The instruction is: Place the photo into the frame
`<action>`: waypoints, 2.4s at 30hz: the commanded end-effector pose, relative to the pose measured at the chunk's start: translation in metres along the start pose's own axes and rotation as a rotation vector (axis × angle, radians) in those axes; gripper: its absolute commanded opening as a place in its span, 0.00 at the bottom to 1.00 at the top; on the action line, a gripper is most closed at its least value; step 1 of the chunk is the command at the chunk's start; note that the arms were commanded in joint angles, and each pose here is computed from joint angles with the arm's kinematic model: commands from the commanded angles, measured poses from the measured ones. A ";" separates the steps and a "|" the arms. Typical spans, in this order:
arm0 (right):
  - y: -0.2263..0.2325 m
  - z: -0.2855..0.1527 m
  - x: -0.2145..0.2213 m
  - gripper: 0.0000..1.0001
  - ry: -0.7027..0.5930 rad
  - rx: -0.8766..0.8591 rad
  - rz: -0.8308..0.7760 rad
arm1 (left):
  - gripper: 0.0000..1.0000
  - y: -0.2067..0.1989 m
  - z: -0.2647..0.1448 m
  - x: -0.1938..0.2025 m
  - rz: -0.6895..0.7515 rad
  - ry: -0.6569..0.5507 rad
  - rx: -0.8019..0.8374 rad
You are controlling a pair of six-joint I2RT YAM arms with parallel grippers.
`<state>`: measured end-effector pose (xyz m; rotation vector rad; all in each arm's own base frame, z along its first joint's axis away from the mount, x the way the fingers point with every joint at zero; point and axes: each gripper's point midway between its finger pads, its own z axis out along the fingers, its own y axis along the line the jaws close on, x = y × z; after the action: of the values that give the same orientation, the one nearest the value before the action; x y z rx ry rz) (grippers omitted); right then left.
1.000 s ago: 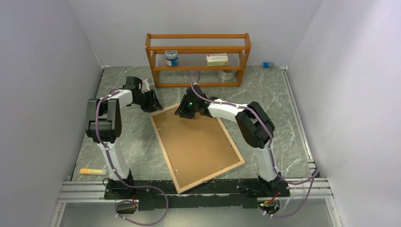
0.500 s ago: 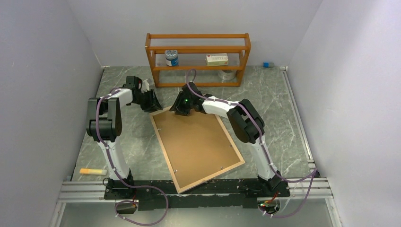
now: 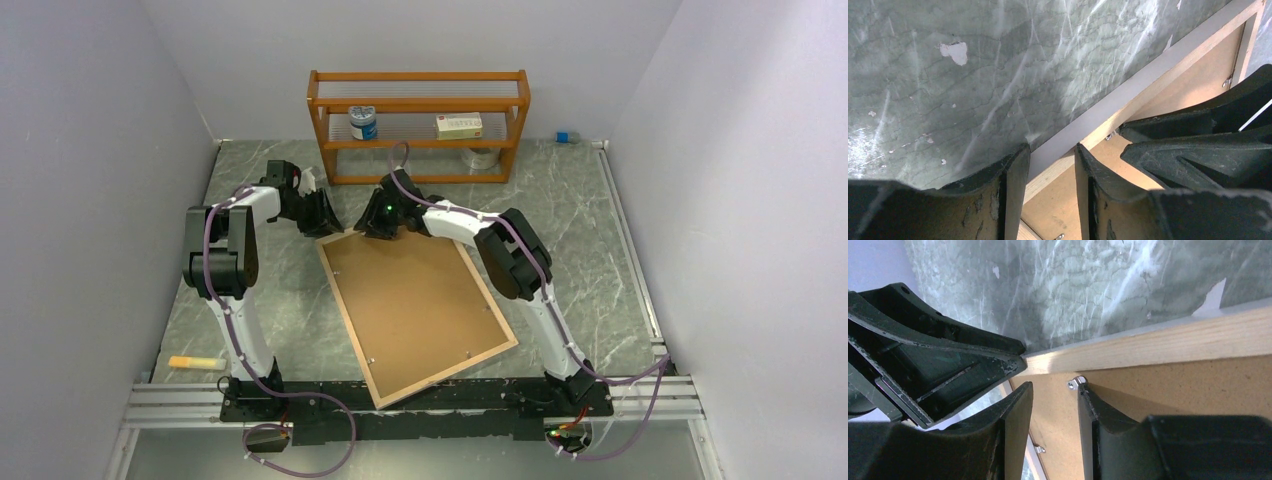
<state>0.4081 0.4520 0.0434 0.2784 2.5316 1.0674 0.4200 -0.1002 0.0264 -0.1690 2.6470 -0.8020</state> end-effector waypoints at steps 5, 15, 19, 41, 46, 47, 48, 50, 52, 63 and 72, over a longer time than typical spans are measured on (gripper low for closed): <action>0.000 0.018 -0.005 0.43 -0.016 -0.040 -0.057 | 0.44 0.011 0.016 0.053 -0.113 0.194 -0.027; 0.017 0.011 -0.003 0.56 0.013 -0.117 -0.073 | 0.44 0.007 0.013 0.045 -0.125 0.185 -0.029; 0.035 -0.014 -0.022 0.64 -0.039 -0.148 -0.098 | 0.47 0.002 0.005 0.029 -0.141 0.153 -0.057; -0.034 -0.231 -0.040 0.78 -0.256 0.340 -0.380 | 0.93 -0.031 -0.119 0.026 -0.194 -0.172 -0.197; -0.016 -0.213 0.015 0.77 -0.144 0.365 -0.500 | 0.94 -0.025 -0.151 0.043 -0.239 -0.254 -0.282; -0.012 -0.206 0.028 0.77 -0.119 0.373 -0.518 | 0.94 -0.025 -0.158 0.046 -0.250 -0.275 -0.296; -0.005 -0.198 0.042 0.76 -0.097 0.373 -0.542 | 0.94 -0.024 -0.163 0.049 -0.259 -0.294 -0.308; 0.010 -0.182 0.070 0.76 -0.050 0.370 -0.596 | 0.92 -0.021 -0.175 0.056 -0.278 -0.331 -0.340; 0.022 -0.167 0.098 0.76 -0.005 0.375 -0.652 | 0.91 -0.016 -0.187 0.065 -0.305 -0.363 -0.379; 0.023 -0.119 0.202 0.63 0.177 0.485 -0.869 | 0.91 0.007 -0.240 0.103 -0.440 -0.499 -0.547; -0.006 -0.100 0.227 0.50 0.234 0.516 -0.874 | 0.93 0.015 -0.234 0.111 -0.467 -0.444 -0.543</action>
<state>0.1615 0.4554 0.0468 -0.8090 2.6283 0.1191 0.2310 0.0073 0.1730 -0.9707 2.3143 -0.1009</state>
